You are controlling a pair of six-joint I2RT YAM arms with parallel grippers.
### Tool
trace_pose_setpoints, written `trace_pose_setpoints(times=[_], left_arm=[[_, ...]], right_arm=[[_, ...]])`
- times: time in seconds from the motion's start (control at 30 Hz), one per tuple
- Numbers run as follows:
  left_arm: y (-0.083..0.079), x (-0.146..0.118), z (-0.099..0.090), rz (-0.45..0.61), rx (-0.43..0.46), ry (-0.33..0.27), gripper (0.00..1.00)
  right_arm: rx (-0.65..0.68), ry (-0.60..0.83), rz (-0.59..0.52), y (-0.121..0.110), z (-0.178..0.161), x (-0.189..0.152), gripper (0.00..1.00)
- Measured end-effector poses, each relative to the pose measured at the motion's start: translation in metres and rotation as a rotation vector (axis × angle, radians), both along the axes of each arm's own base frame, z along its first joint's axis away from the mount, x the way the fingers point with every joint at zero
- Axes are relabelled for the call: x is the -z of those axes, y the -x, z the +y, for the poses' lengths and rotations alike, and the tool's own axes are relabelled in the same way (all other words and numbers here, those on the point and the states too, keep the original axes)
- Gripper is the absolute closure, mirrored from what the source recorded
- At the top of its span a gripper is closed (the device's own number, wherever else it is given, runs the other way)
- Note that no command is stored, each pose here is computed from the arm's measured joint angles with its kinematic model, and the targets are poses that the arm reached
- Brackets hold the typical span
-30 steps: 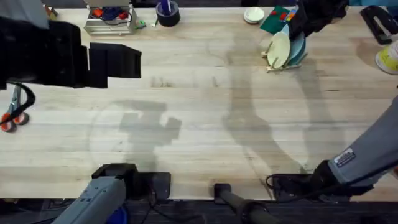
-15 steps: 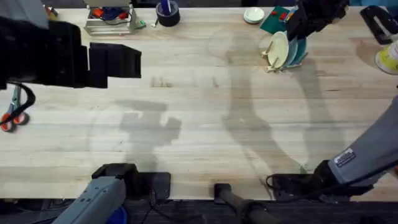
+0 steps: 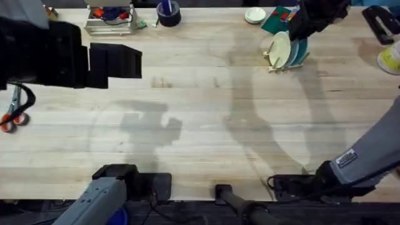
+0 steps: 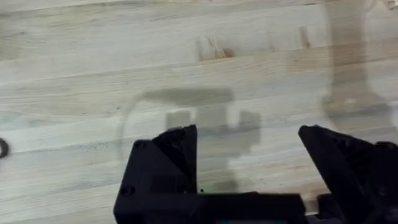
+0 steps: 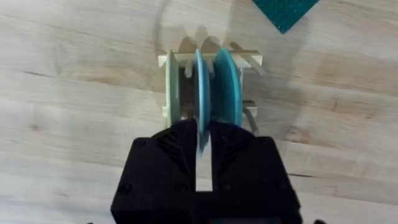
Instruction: Pick up the plates from the table one by one and place each into a slot on the dish rack.
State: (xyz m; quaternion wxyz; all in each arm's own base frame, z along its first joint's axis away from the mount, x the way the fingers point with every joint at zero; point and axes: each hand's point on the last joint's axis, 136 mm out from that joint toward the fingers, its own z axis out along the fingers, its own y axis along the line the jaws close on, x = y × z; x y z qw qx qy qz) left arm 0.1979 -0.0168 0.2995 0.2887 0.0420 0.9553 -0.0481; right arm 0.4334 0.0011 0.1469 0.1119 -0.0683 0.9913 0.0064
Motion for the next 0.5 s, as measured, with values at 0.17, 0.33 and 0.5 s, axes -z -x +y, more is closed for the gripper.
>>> trace_pose_setpoints(times=[0.17,0.33,0.5], left_arm=[[0.0,0.0,0.0,0.0,0.0,0.0,0.006],[0.0,0.0,0.0,0.0,0.0,0.0,0.006],[0.0,0.0,0.0,0.0,0.0,0.0,0.006]], right_arm=[[0.0,0.0,-0.015,-0.001,0.0,-0.014,0.857],[0.0,0.001,-0.052,-0.004,0.0,-0.042,0.853],[-0.003,0.002,-0.052,0.006,0.0,-0.069,0.832]])
